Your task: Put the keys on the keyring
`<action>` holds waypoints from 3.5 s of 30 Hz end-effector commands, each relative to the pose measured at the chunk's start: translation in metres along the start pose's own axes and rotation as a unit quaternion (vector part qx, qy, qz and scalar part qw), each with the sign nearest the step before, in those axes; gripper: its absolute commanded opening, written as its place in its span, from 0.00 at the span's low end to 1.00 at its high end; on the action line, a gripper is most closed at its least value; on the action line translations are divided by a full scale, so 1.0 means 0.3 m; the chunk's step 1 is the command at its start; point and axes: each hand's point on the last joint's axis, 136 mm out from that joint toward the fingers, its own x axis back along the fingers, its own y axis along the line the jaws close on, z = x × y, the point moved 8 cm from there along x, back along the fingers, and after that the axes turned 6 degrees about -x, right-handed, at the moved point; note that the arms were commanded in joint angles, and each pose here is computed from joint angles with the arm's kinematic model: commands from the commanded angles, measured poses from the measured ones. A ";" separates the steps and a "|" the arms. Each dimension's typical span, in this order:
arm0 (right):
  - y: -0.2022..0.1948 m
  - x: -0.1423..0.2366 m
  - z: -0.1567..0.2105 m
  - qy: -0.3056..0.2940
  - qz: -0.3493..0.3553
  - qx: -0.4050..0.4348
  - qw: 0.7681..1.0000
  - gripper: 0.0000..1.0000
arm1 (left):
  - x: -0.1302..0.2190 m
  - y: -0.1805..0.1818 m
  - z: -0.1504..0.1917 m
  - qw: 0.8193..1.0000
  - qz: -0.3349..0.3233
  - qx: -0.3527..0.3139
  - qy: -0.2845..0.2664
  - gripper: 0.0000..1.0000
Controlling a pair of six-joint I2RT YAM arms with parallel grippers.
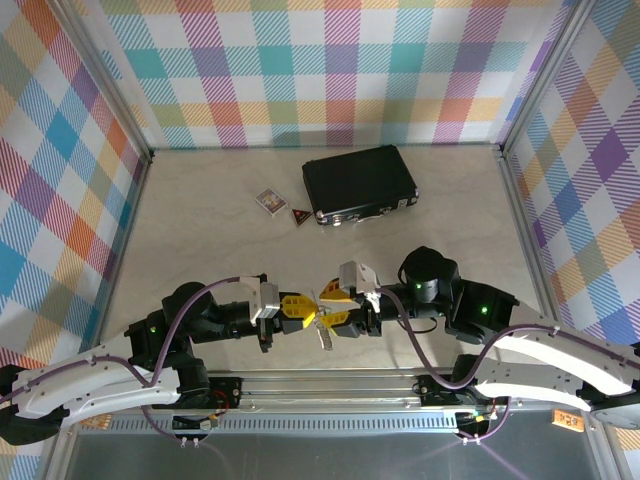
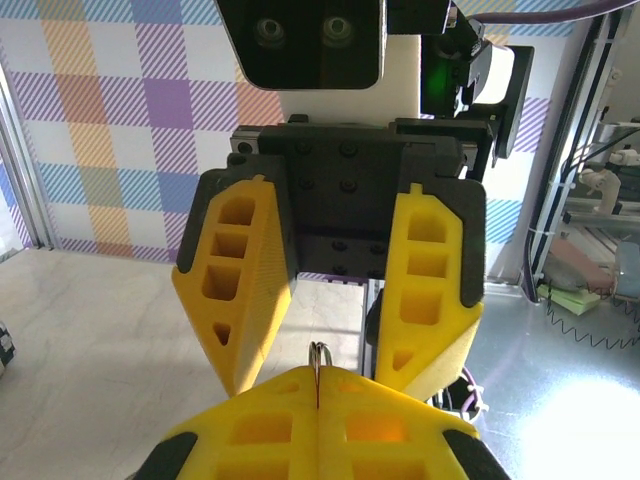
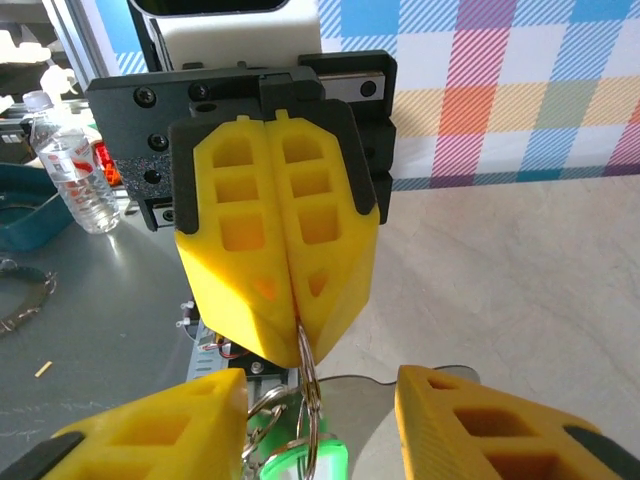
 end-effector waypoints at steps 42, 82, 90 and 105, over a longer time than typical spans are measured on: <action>-0.026 -0.010 0.034 0.120 0.035 0.028 0.992 0.00 | -0.056 0.028 0.060 0.983 -0.007 -0.017 0.185 0.23; 0.022 0.008 0.038 0.079 -0.026 0.005 0.997 0.16 | -0.017 -0.005 -0.035 0.999 0.023 -0.019 0.037 0.00; 0.035 0.027 0.022 0.056 -0.033 0.012 0.998 0.12 | -0.023 -0.015 -0.035 0.999 0.038 -0.019 0.009 0.00; 0.004 0.058 0.035 0.071 0.033 0.025 0.997 0.00 | -0.012 0.022 0.036 0.994 -0.024 -0.041 0.094 0.24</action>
